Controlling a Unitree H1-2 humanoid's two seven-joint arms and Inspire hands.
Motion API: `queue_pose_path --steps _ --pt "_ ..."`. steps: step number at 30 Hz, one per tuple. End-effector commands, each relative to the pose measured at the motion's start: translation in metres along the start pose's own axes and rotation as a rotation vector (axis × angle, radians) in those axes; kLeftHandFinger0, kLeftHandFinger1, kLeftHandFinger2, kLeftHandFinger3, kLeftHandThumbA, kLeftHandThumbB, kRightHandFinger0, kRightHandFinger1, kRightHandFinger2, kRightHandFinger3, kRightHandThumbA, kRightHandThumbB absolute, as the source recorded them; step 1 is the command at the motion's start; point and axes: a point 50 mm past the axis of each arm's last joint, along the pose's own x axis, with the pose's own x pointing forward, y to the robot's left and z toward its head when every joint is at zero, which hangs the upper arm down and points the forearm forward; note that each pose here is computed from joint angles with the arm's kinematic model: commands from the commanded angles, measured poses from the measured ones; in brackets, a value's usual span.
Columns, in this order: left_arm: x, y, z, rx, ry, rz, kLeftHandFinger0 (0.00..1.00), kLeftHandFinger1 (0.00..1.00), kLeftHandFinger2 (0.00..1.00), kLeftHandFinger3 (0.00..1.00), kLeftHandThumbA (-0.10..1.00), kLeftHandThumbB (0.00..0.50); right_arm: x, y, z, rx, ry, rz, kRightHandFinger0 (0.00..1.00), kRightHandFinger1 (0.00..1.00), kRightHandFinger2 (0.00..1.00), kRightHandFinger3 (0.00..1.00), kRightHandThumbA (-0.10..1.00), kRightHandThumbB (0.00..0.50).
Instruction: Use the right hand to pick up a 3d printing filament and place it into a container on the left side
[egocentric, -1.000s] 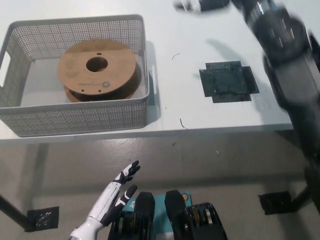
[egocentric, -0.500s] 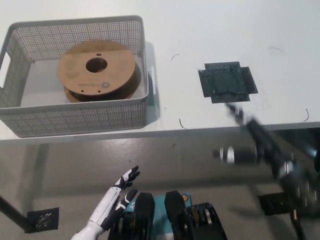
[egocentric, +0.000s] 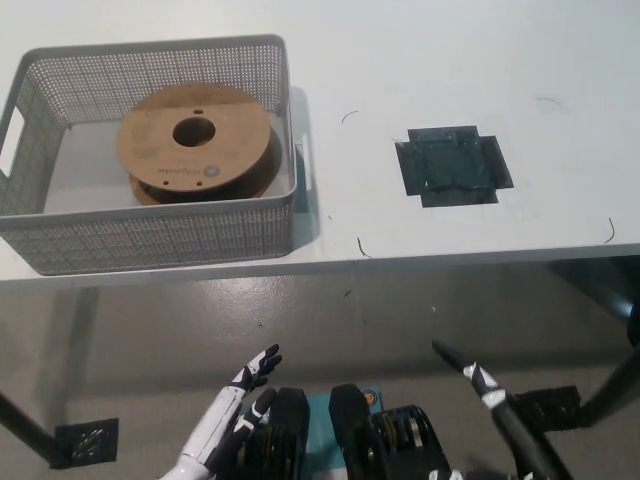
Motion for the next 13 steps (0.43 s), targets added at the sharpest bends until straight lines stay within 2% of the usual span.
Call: queue_pose_path --steps 1,4,10,13 --pt "0.001 -0.006 0.015 0.009 -0.104 0.019 1.00 1.00 1.00 1.00 1.00 0.384 -0.005 0.006 0.017 0.025 -0.301 -0.216 1.00 1.00 1.00 1.00 1.00 0.340" --pt "-0.001 -0.007 0.016 0.010 -0.094 0.020 1.00 1.00 1.00 1.00 1.00 0.386 0.008 0.007 -0.016 0.041 -0.208 -0.208 1.00 1.00 1.00 1.00 1.00 0.305" --pt "-0.001 -0.007 0.014 0.001 -0.093 0.028 1.00 1.00 1.00 1.00 1.00 0.379 0.029 0.008 -0.069 0.038 -0.048 -0.187 1.00 1.00 1.00 1.00 1.00 0.286" --pt "-0.003 -0.006 0.014 0.003 -0.088 0.031 1.00 1.00 1.00 1.00 1.00 0.381 0.031 0.010 -0.079 0.054 -0.018 -0.174 1.00 1.00 1.00 1.00 1.00 0.285"
